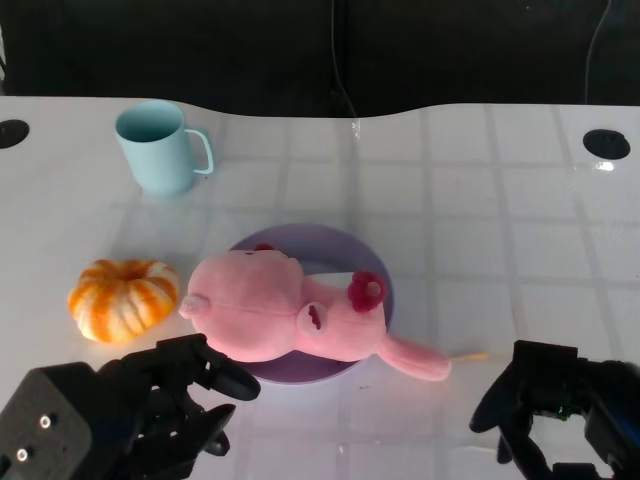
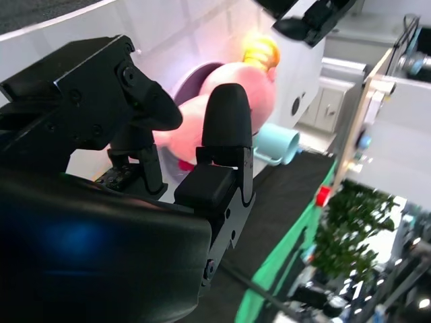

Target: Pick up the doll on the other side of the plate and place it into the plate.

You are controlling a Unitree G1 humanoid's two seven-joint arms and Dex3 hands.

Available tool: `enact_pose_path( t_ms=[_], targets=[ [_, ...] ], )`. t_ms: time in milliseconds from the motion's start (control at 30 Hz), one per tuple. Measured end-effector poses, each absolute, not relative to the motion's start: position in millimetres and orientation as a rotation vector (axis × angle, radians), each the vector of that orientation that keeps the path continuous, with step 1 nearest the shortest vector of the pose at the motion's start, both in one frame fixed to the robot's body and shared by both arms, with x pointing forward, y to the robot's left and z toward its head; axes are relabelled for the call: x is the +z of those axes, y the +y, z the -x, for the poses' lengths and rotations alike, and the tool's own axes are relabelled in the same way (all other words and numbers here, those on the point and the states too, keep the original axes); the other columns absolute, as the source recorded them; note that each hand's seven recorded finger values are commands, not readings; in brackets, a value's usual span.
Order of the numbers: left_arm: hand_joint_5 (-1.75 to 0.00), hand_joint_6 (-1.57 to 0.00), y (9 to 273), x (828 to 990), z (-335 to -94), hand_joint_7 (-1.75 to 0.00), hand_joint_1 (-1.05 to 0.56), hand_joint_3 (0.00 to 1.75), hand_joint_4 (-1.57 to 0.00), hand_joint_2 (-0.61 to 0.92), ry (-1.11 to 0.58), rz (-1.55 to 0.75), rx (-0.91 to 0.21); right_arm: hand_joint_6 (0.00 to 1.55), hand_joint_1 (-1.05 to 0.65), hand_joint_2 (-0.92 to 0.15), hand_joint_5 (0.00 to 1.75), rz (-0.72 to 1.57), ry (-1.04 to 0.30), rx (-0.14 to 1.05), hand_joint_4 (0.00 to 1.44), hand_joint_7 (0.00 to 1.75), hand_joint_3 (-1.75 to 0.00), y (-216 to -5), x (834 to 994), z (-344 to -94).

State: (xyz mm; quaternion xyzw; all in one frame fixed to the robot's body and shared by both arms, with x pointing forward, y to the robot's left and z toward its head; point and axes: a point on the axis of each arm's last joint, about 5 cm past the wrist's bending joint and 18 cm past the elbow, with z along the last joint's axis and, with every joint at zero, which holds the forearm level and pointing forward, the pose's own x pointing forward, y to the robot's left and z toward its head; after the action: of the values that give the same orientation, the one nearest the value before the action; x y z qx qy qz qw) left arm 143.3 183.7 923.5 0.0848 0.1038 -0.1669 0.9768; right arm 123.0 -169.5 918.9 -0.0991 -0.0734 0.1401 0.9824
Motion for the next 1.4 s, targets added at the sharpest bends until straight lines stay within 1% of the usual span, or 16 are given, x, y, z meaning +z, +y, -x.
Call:
enact_pose_path(
  t_ms=[133,333,633,1067,1267,1400],
  targets=[
    [-1.53,-0.61,183.9,922.6,-141.0,-1.20,-0.15,0.55,-0.58,0.92,0.196,-0.171,-0.338,0.76,0.15,-0.46,1.75,0.179,-0.108,0.250,0.87,1.48,-1.39,-168.7,912.8,-124.8],
    [-1.56,-0.59,182.4,921.2,-139.0,-1.27,-0.14,0.55,-0.61,0.92,0.199,-0.131,-0.354,0.74,0.14,-0.47,1.75,0.175,-0.104,0.200,0.88,1.50,-1.38,-171.7,910.7,-128.5],
    [-1.65,-0.53,181.1,922.6,-136.4,-1.37,-0.15,0.54,-0.56,0.92,0.222,-0.129,-0.358,0.74,0.13,-0.46,1.75,0.174,-0.083,0.186,0.86,1.50,-1.38,-172.5,905.2,-130.1],
    [-1.67,-0.52,181.1,923.2,-136.3,-1.39,-0.14,0.54,-0.55,0.92,0.232,-0.154,-0.360,0.75,0.15,-0.46,1.75,0.174,-0.084,0.179,0.81,1.45,-1.35,-171.4,904.3,-131.6],
    [-1.69,-0.52,181.3,923.4,-136.6,-1.41,-0.13,0.56,-0.54,0.92,0.230,-0.155,-0.361,0.77,0.12,-0.46,1.70,0.186,-0.101,0.187,0.82,1.40,-1.30,-170.8,905.5,-132.6],
    [-1.70,-0.52,181.6,923.5,-136.7,-1.41,-0.14,0.57,-0.53,0.92,0.227,-0.152,-0.361,0.77,0.12,-0.46,1.68,0.192,-0.104,0.191,0.82,1.36,-1.29,-170.5,905.8,-133.0]
  ],
)
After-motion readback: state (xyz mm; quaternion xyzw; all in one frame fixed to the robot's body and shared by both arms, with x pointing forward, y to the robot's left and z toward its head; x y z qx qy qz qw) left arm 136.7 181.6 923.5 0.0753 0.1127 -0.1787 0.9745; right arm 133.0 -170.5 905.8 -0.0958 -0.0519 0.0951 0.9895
